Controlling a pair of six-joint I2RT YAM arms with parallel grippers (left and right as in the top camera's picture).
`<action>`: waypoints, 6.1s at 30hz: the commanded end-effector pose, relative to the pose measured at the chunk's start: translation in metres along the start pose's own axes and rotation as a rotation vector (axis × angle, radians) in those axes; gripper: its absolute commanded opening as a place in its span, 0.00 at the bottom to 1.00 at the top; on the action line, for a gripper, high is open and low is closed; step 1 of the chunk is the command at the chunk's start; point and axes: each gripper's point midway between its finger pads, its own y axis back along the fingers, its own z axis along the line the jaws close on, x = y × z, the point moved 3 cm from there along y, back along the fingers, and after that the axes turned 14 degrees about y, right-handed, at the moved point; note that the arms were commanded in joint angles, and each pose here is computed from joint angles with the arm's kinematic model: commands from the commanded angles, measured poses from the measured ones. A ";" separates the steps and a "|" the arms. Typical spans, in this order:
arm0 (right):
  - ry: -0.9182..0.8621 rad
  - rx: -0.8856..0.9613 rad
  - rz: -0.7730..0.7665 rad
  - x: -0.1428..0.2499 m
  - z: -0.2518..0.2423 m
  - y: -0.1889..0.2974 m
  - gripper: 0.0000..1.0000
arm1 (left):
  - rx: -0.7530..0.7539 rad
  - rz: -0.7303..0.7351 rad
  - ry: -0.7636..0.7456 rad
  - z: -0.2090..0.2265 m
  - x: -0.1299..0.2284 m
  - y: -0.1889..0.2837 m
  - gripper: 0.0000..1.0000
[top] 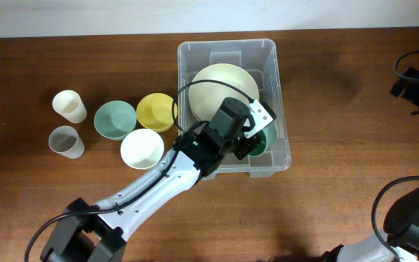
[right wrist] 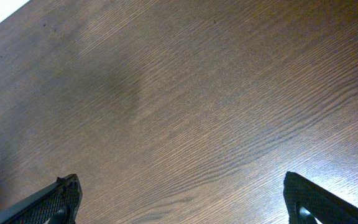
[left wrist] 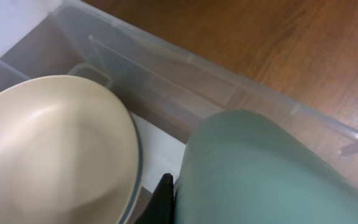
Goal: Pack container
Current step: 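Carry the mint cup into the container's front right corner and release, then move the left gripper back to the grey cup, then grasp the grey cup rim with the left gripper and lift, then lower the grey cup into the mint cup in the container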
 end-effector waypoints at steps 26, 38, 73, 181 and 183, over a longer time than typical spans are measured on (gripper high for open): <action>0.000 0.016 -0.038 -0.008 -0.002 0.014 0.99 | -0.047 0.099 -0.022 0.003 0.025 -0.022 0.01; 0.000 0.016 -0.038 -0.008 -0.002 0.014 0.99 | -0.080 0.139 -0.024 0.009 0.041 -0.042 0.10; 0.000 0.016 -0.039 -0.008 -0.002 0.014 0.99 | -0.511 -0.098 0.131 0.085 -0.060 0.021 0.94; 0.000 0.016 -0.038 -0.008 -0.002 0.014 0.99 | -0.060 -0.461 0.582 0.165 -0.028 0.198 0.01; 0.000 0.016 -0.038 -0.008 -0.002 0.014 0.99 | -0.016 -0.425 0.496 0.151 -0.032 0.173 0.01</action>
